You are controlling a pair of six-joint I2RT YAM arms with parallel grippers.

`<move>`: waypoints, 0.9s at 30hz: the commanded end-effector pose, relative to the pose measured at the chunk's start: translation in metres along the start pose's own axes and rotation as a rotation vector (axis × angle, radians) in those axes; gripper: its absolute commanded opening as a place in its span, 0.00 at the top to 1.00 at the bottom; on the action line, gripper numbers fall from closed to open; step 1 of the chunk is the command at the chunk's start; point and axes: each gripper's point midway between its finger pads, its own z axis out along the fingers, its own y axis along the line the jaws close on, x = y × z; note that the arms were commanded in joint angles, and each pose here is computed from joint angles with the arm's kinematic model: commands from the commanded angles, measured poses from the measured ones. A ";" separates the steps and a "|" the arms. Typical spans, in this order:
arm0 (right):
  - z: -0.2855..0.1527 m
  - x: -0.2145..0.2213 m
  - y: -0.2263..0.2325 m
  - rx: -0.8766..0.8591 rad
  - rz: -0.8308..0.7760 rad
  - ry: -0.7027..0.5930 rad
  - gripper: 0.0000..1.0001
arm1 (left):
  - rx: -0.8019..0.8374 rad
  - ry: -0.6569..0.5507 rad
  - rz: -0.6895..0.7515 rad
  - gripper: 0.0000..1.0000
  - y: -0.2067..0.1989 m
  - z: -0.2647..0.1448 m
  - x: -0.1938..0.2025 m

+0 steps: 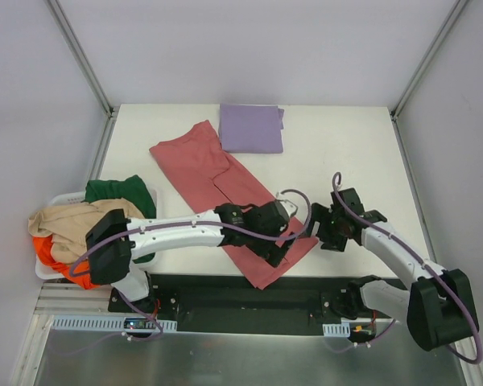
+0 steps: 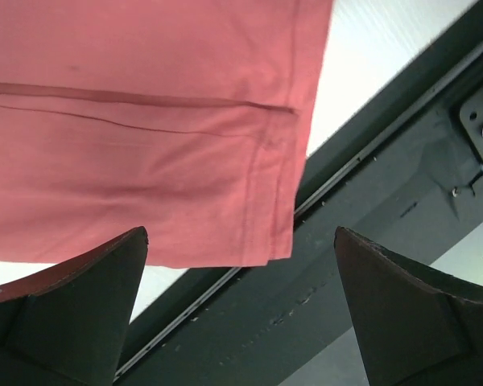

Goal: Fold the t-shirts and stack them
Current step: Grab the bottom of the folded rectangular tshirt with both arms

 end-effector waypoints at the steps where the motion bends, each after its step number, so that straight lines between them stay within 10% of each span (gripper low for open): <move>1: 0.011 0.005 -0.006 0.006 0.007 0.038 0.10 | 0.021 0.021 0.046 0.01 -0.023 0.014 0.008; 8: 0.032 0.003 -0.004 -0.003 0.023 0.072 0.31 | -0.024 0.031 0.053 0.01 -0.019 0.033 0.007; 15: 0.048 -0.017 0.003 0.009 0.030 0.054 0.92 | -0.021 0.036 0.075 0.01 -0.023 0.048 0.004; 27: 0.055 -0.049 0.011 0.016 0.108 0.003 0.99 | -0.007 0.114 0.071 0.14 -0.028 0.069 0.023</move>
